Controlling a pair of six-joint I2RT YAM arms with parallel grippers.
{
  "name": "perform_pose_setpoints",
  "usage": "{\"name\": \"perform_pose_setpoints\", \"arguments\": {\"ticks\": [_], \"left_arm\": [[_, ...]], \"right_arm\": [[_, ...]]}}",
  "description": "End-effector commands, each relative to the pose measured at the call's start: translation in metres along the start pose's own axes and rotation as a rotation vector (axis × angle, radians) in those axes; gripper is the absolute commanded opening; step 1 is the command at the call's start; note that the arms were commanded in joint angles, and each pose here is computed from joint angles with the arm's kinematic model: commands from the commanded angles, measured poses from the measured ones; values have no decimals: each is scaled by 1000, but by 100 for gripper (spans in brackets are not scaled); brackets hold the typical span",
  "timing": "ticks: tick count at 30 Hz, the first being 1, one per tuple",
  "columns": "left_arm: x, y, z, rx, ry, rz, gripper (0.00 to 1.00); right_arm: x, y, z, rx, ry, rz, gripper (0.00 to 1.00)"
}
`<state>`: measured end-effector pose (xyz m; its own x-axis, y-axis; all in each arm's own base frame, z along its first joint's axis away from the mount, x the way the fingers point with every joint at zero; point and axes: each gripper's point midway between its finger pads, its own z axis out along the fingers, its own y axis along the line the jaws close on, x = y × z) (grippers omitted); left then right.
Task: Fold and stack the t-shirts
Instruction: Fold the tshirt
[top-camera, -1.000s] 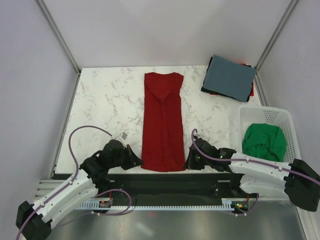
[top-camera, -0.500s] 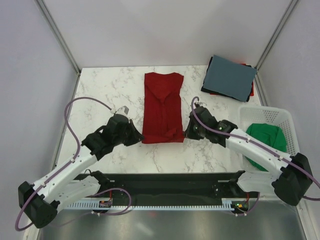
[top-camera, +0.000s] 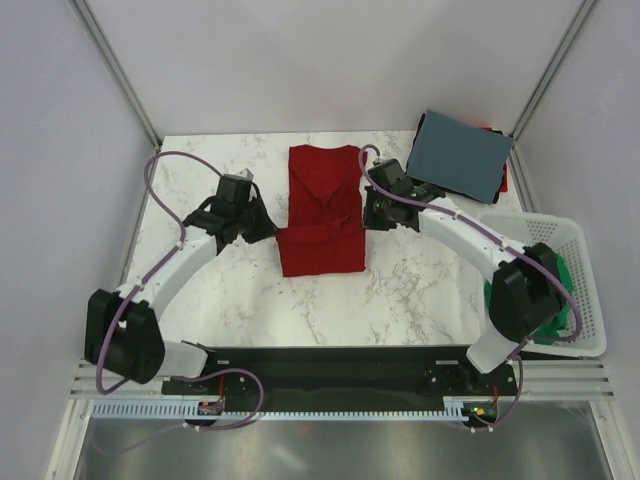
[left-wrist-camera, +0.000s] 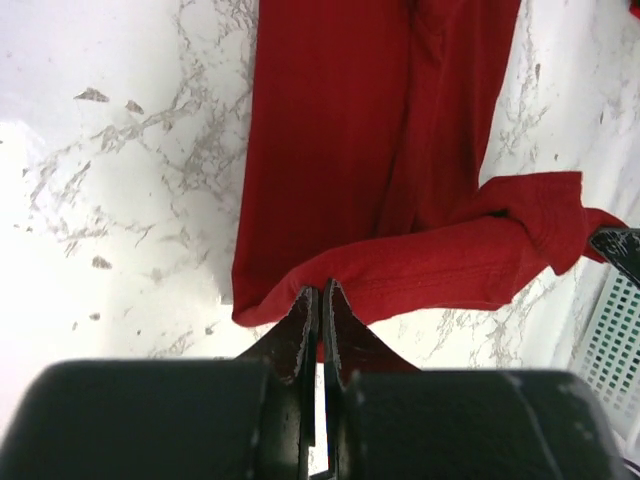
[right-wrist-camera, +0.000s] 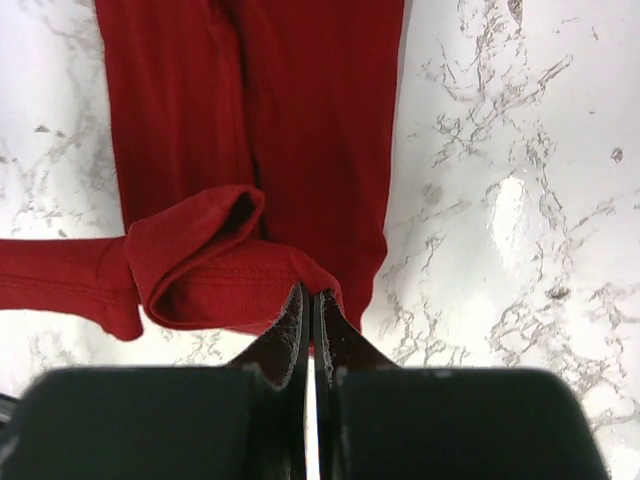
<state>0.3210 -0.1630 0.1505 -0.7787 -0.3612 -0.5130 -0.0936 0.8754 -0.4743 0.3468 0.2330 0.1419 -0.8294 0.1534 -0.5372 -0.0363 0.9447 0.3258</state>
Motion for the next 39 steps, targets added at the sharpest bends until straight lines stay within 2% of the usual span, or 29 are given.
{"name": "perform_pose_setpoints", "arguments": {"ticks": [1, 6, 13, 21, 25, 26, 27, 28, 29, 30, 31, 32, 34, 35, 36, 37, 38, 39], "left_arm": [[-31, -15, 17, 109, -22, 51, 2], [-35, -8, 65, 92, 67, 41, 2], [-61, -3, 109, 96, 103, 7, 2], [-81, -2, 125, 101, 101, -15, 3], [-85, -4, 134, 120, 113, -10, 7], [-75, 3, 146, 106, 155, -21, 15], [-86, -1, 149, 119, 154, -26, 20], [-87, -4, 151, 139, 181, -30, 24], [-73, 7, 159, 103, 264, -58, 34], [-97, -6, 152, 126, 230, -44, 37], [-103, -8, 146, 121, 224, -29, 39], [-109, -11, 138, 119, 206, -22, 46], [-125, -20, 106, 108, 127, 0, 55], [-117, -15, 100, 88, 132, -5, 57], [-126, -23, 76, 94, 74, 8, 59], [-123, -21, 69, 85, 65, 0, 60], [-105, -11, 68, 62, 88, -14, 60], [-102, -14, 64, 75, 65, -9, 60]], "right_arm": [[-20, -5, 16, 7, -7, -18, 0], [-25, -17, 56, 31, 42, -7, 0], [-43, -20, 95, 26, 69, 7, 0], [-67, -25, 111, 18, 58, 23, 0], [-70, -26, 118, 21, 63, 18, 0], [-69, -28, 123, 22, 72, 19, 2], [-80, -23, 121, 8, 54, 19, 22], [-87, -23, 121, 4, 45, 20, 35], [-90, -27, 122, 9, 57, 25, 48], [-116, -15, 111, -15, 5, 22, 63], [-126, -12, 103, -21, -10, 21, 66], [-135, -8, 89, -27, -24, 15, 68], [-157, 9, 51, -71, -104, -6, 70], [-146, 8, 48, -69, -90, -12, 71], [-141, 11, 41, -78, -93, -20, 71], [-147, 22, 21, -119, -145, -29, 70], [-118, 22, 31, -121, -87, -39, 71], [-107, 27, 29, -152, -69, -43, 70]]}}
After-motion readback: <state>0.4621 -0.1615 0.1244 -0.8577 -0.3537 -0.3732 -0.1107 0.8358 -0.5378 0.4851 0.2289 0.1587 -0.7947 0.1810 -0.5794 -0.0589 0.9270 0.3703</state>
